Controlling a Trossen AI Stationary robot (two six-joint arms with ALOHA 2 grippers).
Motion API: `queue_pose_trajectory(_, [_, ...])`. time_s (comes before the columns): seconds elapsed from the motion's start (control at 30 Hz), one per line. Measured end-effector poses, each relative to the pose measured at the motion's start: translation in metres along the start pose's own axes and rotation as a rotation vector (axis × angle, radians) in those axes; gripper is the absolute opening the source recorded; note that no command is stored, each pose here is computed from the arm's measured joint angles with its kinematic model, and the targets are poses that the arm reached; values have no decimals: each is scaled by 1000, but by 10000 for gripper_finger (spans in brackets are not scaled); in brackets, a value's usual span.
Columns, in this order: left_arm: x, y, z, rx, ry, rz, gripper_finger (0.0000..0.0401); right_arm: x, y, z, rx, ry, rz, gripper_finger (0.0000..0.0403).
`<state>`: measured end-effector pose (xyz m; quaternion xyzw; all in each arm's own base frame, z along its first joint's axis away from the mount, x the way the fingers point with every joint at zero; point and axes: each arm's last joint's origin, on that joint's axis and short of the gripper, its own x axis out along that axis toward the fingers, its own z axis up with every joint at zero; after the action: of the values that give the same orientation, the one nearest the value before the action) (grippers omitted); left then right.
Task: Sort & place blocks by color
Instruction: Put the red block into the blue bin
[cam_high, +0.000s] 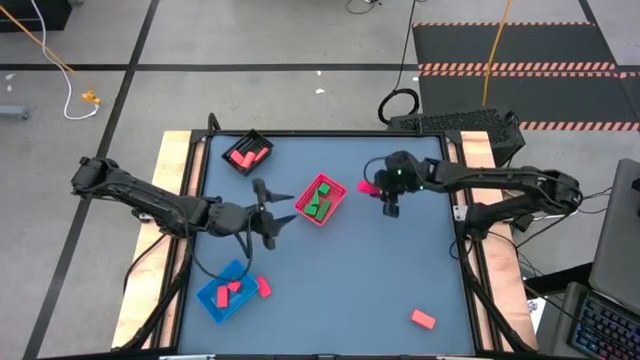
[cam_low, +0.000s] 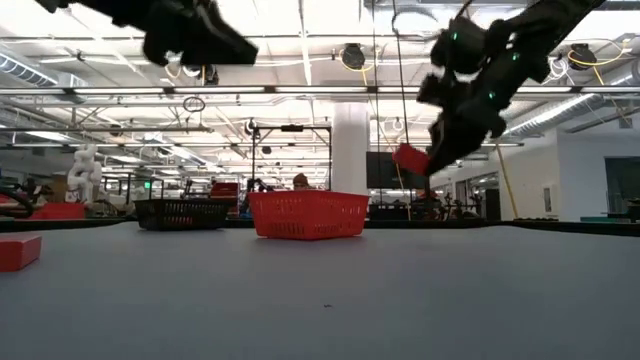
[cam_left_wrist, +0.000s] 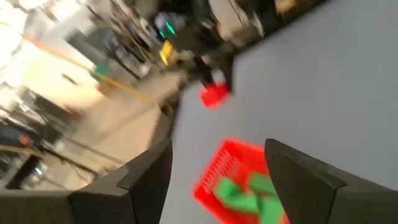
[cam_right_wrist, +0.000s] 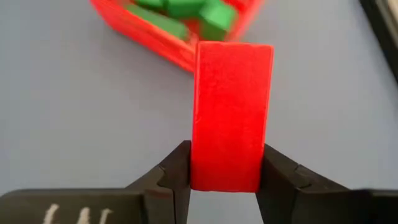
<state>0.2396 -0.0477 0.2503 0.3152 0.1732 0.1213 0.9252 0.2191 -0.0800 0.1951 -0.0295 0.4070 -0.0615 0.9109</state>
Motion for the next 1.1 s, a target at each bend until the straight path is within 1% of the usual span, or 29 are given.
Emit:
queue_pose_trajectory(0.03, [1, 1, 4, -11, -32, 21, 257, -1, 7, 4, -33, -30, 12, 121])
queue_pose_trajectory(0.1, [4, 5, 9, -87, -91, 56, 257, -1, 20, 16, -105, -115, 15, 121])
queue_pose_trajectory(0.13, [5, 6, 10, -129, -113, 56, 257, -1, 27, 21, -141, -156, 15, 121])
queue_pose_trajectory(0.2, [10, 7, 9, -198, -134, 30, 257, -1, 41, 32, -203, -247, 9, 121])
queue_pose_trajectory(0.3, [18, 4, 5, -272, -130, -22, 257, -1, 58, 49, -256, -415, 22, 121])
queue_pose_trajectory(0.4, [26, 0, 0, -302, -120, -61, 257, 1, 74, 62, -287, -562, 44, 121])
queue_pose_trajectory(0.5, [35, -5, 0, -326, -151, -62, 257, 9, 87, 68, -320, -640, 62, 121])
queue_pose_trajectory(0.73, [48, -13, 3, -366, -238, -50, 257, 26, 99, 71, -345, -706, 63, 121])
queue_pose_trajectory(0.87, [51, -18, 2, -386, -266, -109, 257, 28, 99, 71, -344, -709, 60, 121])
queue_pose_trajectory(0.97, [51, -18, 3, -394, -282, -133, 257, 28, 99, 71, -338, -715, 60, 121])
queue_pose_trajectory(1.1, [50, -20, 3, -381, -294, -181, 257, 28, 99, 71, -324, -714, 66, 121])
